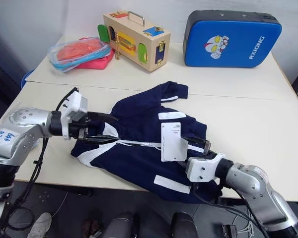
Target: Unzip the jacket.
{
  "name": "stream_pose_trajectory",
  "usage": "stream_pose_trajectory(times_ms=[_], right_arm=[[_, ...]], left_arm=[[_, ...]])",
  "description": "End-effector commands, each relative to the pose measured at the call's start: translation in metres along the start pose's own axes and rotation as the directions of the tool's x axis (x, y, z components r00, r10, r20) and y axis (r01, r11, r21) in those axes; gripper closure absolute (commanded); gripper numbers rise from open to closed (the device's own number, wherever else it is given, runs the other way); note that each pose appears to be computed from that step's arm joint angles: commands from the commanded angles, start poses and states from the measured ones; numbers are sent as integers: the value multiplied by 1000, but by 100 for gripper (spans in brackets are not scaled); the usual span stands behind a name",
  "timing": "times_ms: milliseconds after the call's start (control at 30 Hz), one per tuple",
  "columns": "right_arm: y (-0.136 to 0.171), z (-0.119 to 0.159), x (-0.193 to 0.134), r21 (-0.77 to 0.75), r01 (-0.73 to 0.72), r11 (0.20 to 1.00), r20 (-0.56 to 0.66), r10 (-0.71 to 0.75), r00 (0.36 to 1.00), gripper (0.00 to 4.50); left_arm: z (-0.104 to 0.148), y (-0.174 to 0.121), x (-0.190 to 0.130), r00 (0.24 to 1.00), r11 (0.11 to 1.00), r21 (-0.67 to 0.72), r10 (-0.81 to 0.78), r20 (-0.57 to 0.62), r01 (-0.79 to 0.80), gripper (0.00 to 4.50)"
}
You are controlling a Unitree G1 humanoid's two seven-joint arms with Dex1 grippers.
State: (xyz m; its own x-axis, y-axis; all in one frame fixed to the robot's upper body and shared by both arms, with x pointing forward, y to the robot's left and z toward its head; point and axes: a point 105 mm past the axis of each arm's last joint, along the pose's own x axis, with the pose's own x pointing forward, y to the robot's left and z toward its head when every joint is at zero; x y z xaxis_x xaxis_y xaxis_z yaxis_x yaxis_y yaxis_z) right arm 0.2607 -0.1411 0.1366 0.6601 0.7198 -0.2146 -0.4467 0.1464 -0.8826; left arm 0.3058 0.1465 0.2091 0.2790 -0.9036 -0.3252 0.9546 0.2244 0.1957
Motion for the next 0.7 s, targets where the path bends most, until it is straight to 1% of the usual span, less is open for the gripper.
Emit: stream_pose_trajectory(times_ms=[33, 100, 167, 200, 333, 500, 667, 700], right_arm=[[1, 6, -1, -139, -9, 990, 55, 17, 998, 0], [7, 10, -4, -165, -42, 985, 83, 57, 995, 0], [2, 22, -13, -146, -24, 989, 141, 45, 989, 0], [2, 26, -15, -166, -15, 986, 158, 42, 986, 0], [13, 26, -13, -220, -32, 975, 171, 71, 983, 0], [7, 14, 3, -246, 40, 968, 139, -5, 990, 0], [2, 14, 25, -249, 90, 964, 176, -47, 983, 0], [2, 18, 29, -250, 98, 963, 199, -48, 979, 18]], left_arm=[[5, 3, -3, 1000, 998, 56, 3, -8, -2, 71], [4, 3, -3, 1000, 998, 70, 0, -15, 1, 71], [6, 4, -4, 1000, 997, 71, -2, -10, 2, 71], [6, 3, -5, 1000, 997, 72, -3, -11, 4, 71], [5, 3, -7, 1000, 997, 81, -8, -26, 10, 71], [7, 1, -9, 999, 996, 90, -9, -33, 12, 71], [4, 3, -14, 999, 996, 91, 8, -53, -4, 71], [2, 3, -15, 998, 996, 91, 11, -58, -6, 68]])
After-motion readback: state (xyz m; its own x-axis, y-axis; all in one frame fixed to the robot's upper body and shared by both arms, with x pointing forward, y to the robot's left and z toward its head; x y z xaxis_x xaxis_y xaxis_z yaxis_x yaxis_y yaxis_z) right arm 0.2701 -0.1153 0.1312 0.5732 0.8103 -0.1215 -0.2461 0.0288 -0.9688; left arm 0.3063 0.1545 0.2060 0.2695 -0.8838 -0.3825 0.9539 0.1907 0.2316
